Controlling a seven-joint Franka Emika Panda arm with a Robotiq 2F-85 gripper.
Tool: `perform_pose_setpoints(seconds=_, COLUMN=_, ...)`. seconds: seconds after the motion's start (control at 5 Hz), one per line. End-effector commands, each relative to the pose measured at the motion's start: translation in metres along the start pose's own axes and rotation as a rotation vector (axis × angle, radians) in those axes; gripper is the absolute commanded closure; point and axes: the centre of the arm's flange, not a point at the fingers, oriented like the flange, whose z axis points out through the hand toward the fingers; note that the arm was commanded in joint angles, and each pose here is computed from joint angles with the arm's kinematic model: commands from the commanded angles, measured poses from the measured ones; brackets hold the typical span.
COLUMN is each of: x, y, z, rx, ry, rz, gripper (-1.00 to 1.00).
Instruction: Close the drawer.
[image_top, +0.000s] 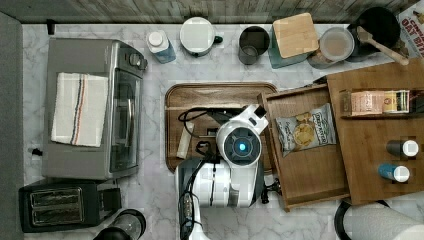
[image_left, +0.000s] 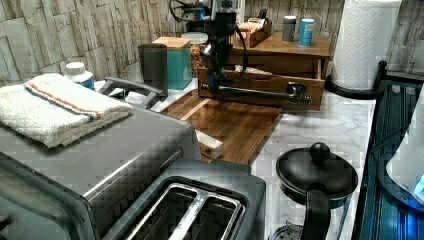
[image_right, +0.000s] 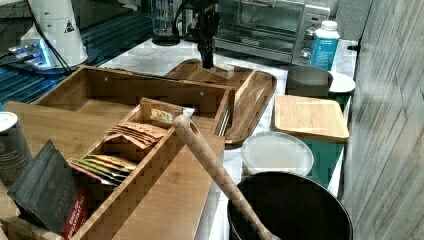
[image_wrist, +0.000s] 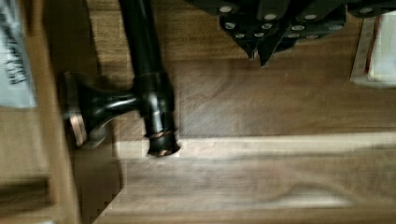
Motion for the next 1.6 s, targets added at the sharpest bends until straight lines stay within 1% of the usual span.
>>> perform_pose_setpoints(seconds=0.2, x=-0.038, y=0.017, z=0.027, rx=0.003, ry=-0.076, rz=-0.098, gripper=1.0)
perform_pose_setpoints(seconds=0.6, x=-0.032, y=0.044, z=0.009, rx=-0.012, ry=-0.04, rz=-0.162, gripper=1.0)
perform_pose_setpoints(seconds=1.0, x=-0.012, y=0.101, z=0.008, rx=0.022, ry=-0.046, rz=-0.212, gripper=1.0)
perform_pose_setpoints(seconds=1.4, x=-0.002, y=0.163, z=-0.011, rx=0.033, ry=-0.053, rz=-0.245, gripper=1.0)
perform_pose_setpoints(seconds=1.6, x=0.007, y=0.191, z=-0.024, rx=0.036, ry=-0.016, rz=-0.211, gripper=1.0)
